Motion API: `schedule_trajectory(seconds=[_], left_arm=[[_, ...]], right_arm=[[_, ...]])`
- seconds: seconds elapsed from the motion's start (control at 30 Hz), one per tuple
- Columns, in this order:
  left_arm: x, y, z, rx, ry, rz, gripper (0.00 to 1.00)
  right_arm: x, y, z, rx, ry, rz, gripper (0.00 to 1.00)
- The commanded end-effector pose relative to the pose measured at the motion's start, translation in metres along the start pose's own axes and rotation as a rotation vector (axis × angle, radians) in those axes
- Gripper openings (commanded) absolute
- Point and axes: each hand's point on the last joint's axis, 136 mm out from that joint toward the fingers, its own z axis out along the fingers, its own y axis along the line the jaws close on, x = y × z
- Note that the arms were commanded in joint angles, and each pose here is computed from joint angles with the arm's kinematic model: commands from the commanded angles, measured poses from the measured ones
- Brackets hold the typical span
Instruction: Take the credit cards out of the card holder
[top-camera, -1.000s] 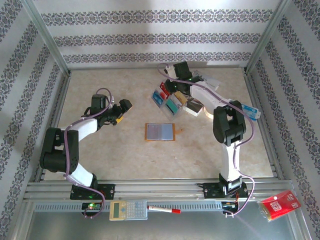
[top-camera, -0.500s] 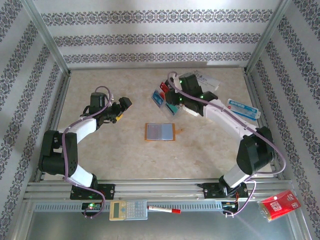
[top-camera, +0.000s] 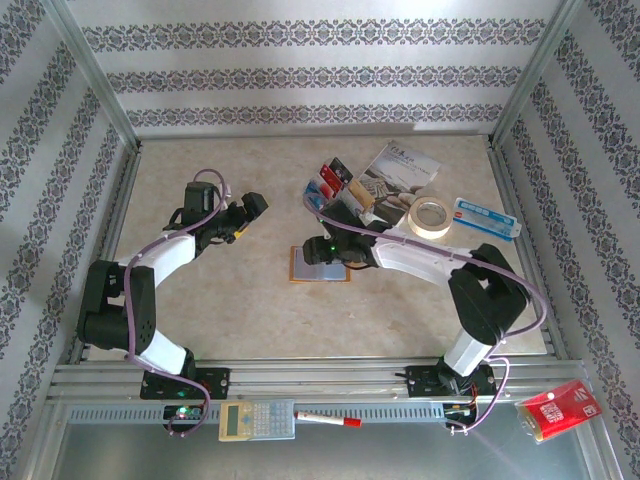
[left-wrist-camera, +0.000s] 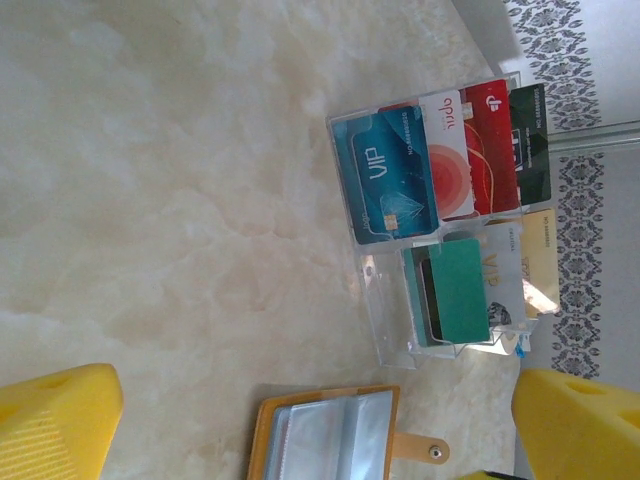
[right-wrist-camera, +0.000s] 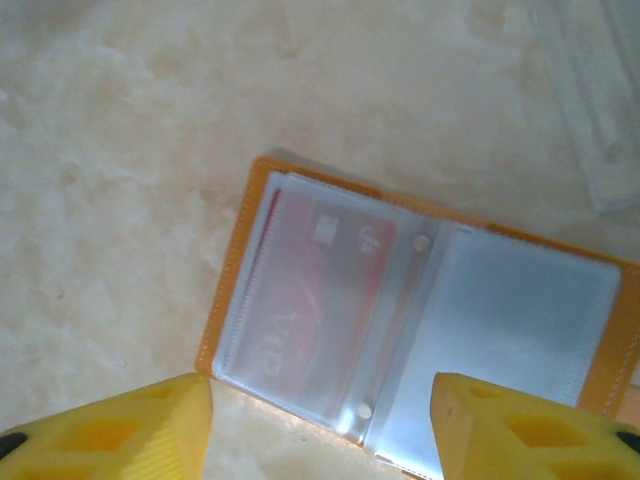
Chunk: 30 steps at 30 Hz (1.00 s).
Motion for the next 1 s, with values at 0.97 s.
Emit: schedule_trajectory(seconds=[0.97], left_arm=[[0.042, 0.024, -0.002, -0.128, 0.148, 0.015, 1.00]], right_arm=[[0.041, -0.032, 0.063, 0.176, 0.203, 0.018, 0.65]])
